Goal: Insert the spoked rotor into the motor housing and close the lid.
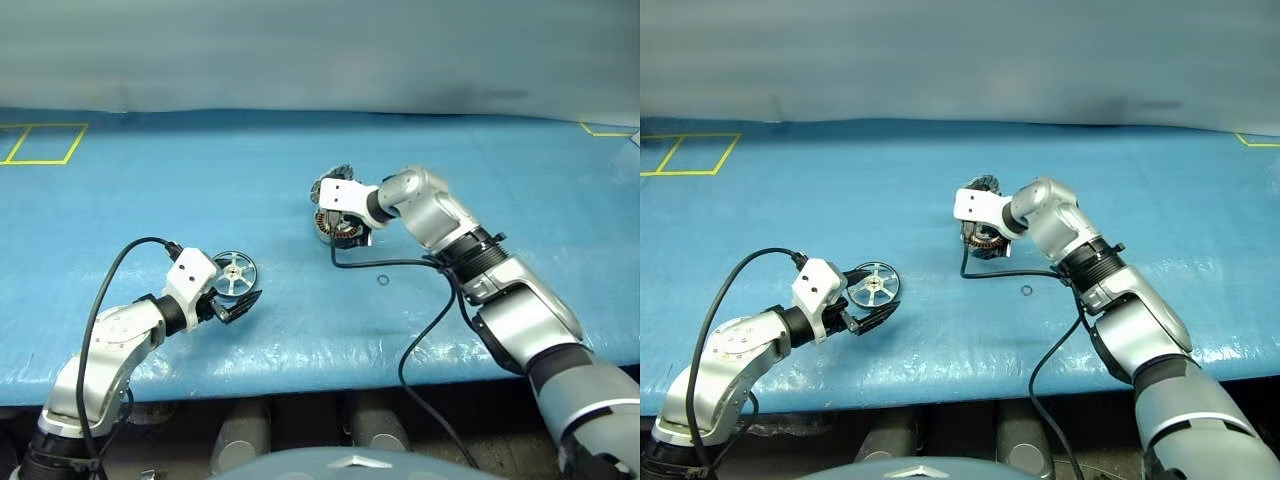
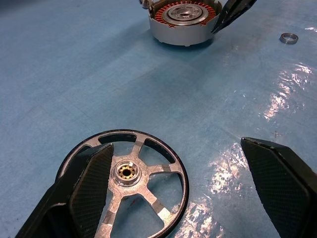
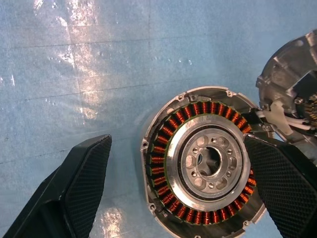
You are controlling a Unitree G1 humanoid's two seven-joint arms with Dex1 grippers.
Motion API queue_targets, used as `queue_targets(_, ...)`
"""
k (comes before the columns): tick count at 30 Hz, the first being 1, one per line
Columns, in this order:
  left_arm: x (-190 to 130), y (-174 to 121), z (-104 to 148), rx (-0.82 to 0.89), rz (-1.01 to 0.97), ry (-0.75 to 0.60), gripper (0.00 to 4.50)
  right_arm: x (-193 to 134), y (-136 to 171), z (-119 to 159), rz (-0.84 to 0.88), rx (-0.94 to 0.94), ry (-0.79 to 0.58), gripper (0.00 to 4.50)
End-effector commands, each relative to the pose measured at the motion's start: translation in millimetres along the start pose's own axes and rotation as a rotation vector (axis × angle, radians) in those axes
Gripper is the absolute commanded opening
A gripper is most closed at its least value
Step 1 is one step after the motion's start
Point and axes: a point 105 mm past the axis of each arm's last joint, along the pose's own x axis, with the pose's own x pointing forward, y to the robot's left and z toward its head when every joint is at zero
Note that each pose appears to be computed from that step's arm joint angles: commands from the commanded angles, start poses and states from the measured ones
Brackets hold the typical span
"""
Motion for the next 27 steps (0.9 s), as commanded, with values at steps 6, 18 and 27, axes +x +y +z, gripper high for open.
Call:
queue_targets(6,-1.3,-1.1,9.9,0.02,0.0,-0.045,4.48,3.0,3.0,-6.3,0.013,0.033,0.01,4.5)
queue_targets(18,-0.2,-2.1,11.1,0.023,-0.007,-0.051,4.5,12.5,3.9,-15.0,0.04,0.06,0.059,3.25)
queue_targets(27,0.0,-2.2,11.3,0.024,-0.007,-0.053,4.5,16.1,9.7,-3.5,0.059,0.058,0.023,1.91)
